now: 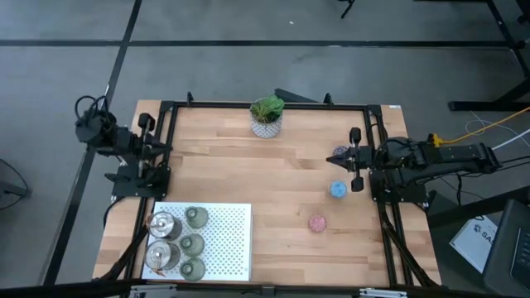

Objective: Pick & Place candle stick holders
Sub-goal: Adjust the transparent candle holders on the shelf, then put the pink scented candle on the shelf

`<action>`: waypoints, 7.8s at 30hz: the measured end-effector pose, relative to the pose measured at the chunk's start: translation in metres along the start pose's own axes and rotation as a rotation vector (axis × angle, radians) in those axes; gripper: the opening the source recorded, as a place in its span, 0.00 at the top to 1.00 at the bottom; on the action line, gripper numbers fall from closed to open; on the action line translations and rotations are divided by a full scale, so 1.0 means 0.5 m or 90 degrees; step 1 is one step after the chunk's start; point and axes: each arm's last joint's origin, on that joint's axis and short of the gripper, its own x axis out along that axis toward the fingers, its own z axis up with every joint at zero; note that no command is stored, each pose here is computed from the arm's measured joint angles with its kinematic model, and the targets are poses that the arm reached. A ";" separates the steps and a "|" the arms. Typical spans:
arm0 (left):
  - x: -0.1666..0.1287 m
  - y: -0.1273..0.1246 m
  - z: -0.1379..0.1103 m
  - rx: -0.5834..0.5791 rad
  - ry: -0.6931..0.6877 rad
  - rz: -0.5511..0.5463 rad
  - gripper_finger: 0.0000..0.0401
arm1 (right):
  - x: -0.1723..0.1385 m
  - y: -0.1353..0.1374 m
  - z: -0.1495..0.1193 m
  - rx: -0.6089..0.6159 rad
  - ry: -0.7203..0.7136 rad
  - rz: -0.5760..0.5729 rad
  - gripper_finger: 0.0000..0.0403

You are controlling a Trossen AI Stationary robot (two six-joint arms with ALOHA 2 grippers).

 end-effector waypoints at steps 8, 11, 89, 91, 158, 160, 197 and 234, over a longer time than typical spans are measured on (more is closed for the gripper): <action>0.069 -0.065 0.066 0.080 0.064 -0.074 0.98 | 0.000 0.000 0.000 0.000 0.000 0.000 1.00; 0.096 -0.092 0.100 0.117 0.083 -0.129 0.99 | 0.000 0.000 0.000 0.000 0.000 0.000 1.00; 0.317 -0.498 0.130 0.239 0.580 -0.532 0.98 | 0.000 0.000 0.000 0.000 0.000 0.000 1.00; 0.316 -0.497 0.129 0.237 0.588 -0.528 0.98 | 0.000 0.000 0.000 0.000 0.000 0.000 1.00; 0.084 -0.058 0.153 -0.056 0.037 -0.145 0.98 | 0.000 0.000 0.000 0.000 0.000 0.000 1.00; 0.067 -0.047 0.106 -0.083 0.029 -0.097 0.98 | 0.000 0.000 0.000 0.000 0.000 0.000 1.00; 0.107 -0.078 -0.202 -0.108 -0.179 0.085 0.98 | 0.002 0.000 0.000 -0.001 0.002 0.000 1.00; 0.140 -0.054 -0.299 -0.100 -0.080 0.018 0.98 | 0.002 0.000 -0.001 -0.001 0.003 0.000 1.00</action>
